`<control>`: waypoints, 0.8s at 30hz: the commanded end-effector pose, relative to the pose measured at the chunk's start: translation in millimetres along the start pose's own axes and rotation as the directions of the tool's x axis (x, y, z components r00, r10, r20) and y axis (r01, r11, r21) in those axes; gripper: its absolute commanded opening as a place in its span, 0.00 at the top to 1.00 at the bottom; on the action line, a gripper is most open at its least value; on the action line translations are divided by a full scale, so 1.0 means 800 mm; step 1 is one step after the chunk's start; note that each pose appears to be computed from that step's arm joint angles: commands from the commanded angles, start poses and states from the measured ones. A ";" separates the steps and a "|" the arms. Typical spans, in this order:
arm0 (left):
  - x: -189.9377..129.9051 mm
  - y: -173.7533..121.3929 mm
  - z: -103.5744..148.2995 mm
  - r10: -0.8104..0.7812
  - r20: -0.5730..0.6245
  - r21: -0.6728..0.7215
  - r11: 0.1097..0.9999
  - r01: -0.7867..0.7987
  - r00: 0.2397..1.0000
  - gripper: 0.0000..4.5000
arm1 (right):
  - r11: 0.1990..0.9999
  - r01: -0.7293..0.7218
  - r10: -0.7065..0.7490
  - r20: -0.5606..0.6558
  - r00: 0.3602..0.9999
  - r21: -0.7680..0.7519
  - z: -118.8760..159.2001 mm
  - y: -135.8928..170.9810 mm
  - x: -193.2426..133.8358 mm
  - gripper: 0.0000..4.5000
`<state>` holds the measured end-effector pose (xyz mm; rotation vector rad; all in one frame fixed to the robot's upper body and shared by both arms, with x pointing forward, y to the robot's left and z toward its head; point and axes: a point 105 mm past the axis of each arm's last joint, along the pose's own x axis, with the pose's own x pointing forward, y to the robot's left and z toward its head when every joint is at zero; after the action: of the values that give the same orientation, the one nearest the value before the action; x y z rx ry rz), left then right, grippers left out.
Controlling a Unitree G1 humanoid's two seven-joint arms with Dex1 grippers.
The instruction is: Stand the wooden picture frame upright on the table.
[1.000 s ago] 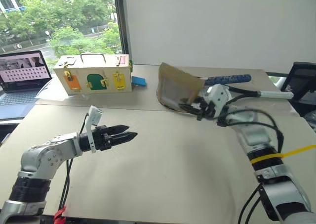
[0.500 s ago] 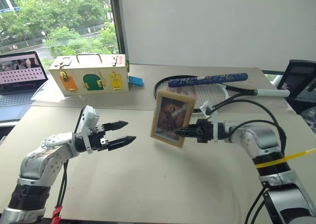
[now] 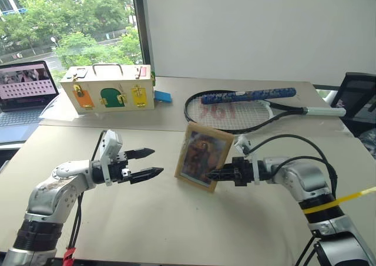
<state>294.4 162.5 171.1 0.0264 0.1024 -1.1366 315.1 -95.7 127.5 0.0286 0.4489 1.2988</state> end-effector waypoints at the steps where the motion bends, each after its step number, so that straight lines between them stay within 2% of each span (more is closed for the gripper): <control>1: 0.000 0.001 0.010 0.000 0.000 0.072 0.997 0.000 1.000 0.00 | 0.993 0.002 -0.015 -0.105 0.994 -0.120 -0.027 0.003 0.010 0.72; 4: 0.002 0.003 0.011 -0.003 0.001 0.079 0.997 0.003 1.000 0.00 | 0.995 0.032 -0.041 -0.093 0.995 -0.097 -0.026 -0.002 0.007 0.72; 6: 0.003 0.005 0.011 -0.002 0.002 0.083 0.997 0.001 1.000 0.00 | 0.996 0.046 -0.050 -0.062 0.997 -0.073 -0.020 -0.004 0.005 0.50; 8: 0.004 0.006 0.012 -0.002 0.001 0.086 0.996 0.002 1.000 0.00 | 0.997 0.029 -0.033 -0.067 0.997 -0.066 -0.019 0.001 0.002 0.37; 12: 0.004 0.010 0.012 -0.003 -0.001 0.089 0.996 0.003 1.000 0.00 | 0.997 0.062 -0.063 -0.039 0.997 -0.034 -0.014 -0.001 -0.010 0.05; 13: 0.004 0.011 0.012 -0.003 -0.001 0.089 0.996 0.003 1.000 0.00 | 0.997 0.077 -0.078 -0.031 0.997 -0.021 -0.013 -0.002 -0.015 0.01; 18: 0.002 0.015 0.013 0.018 0.007 0.065 0.998 -0.018 1.000 0.00 | 0.981 0.186 -0.188 0.019 0.982 0.054 -0.015 -0.009 -0.070 0.01; 21: -0.001 0.028 0.013 0.107 0.014 0.077 0.991 -0.108 0.994 0.00 | 0.953 0.303 -0.303 0.032 0.952 0.000 -0.022 -0.015 -0.109 0.01; 24: -0.008 0.068 0.000 0.316 0.039 0.099 0.943 -0.319 0.948 0.00 | 0.929 0.360 -0.330 0.246 0.911 -0.088 0.014 -0.001 -0.128 0.01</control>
<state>331.8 180.2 167.7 0.0778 0.0552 -0.9094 301.0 -192.1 131.1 0.0256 0.3497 0.9441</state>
